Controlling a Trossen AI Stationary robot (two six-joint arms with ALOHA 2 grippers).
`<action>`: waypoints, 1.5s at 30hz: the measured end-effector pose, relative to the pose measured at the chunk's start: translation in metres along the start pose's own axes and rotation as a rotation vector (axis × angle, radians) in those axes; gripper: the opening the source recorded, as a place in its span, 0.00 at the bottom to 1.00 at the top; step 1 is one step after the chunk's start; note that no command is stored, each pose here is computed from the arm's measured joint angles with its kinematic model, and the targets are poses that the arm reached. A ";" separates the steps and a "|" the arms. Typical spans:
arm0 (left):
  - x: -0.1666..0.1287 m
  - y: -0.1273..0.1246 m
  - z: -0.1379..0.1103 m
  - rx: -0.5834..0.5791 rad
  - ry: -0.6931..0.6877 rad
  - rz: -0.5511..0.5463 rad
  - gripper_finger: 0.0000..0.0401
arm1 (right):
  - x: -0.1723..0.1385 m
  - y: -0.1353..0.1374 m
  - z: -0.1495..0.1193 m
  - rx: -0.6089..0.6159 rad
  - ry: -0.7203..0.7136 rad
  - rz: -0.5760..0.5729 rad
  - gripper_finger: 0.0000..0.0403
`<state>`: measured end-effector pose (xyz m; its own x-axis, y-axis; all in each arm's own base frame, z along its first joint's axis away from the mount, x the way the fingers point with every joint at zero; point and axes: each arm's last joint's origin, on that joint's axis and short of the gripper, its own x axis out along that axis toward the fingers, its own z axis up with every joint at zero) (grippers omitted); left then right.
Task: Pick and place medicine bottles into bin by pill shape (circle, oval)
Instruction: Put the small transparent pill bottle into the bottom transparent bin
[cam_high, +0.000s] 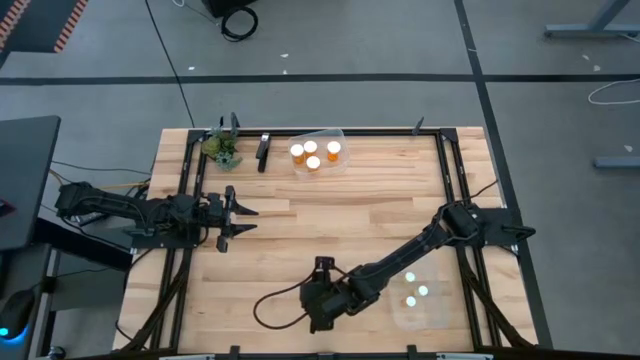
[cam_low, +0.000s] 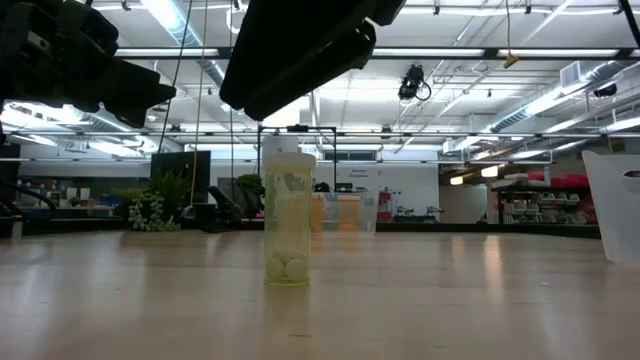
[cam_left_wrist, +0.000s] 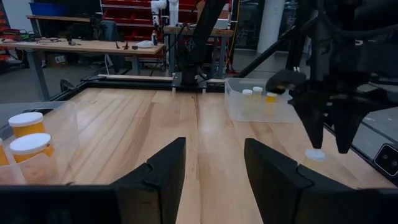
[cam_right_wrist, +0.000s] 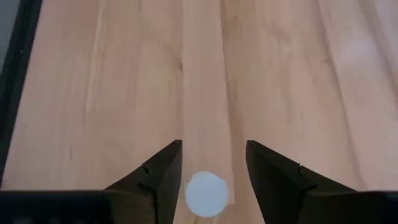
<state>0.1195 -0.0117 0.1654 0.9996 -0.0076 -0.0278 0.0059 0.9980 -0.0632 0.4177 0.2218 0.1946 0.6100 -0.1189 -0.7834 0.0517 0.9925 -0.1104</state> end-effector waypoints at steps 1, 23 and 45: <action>0.000 0.000 0.000 0.000 -0.001 0.000 0.43 | 0.002 0.000 -0.002 0.002 0.002 0.008 0.46; 0.000 0.000 0.000 0.000 0.000 0.000 0.43 | 0.016 -0.002 -0.023 0.020 0.058 0.008 0.42; 0.000 0.000 0.000 0.000 0.000 0.000 0.43 | -0.015 0.011 -0.027 0.083 0.137 -0.008 0.33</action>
<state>0.1195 -0.0117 0.1654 0.9996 -0.0075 -0.0275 0.0057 0.9980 -0.0632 0.3877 0.2339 0.1889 0.4960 -0.1235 -0.8595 0.1243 0.9897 -0.0705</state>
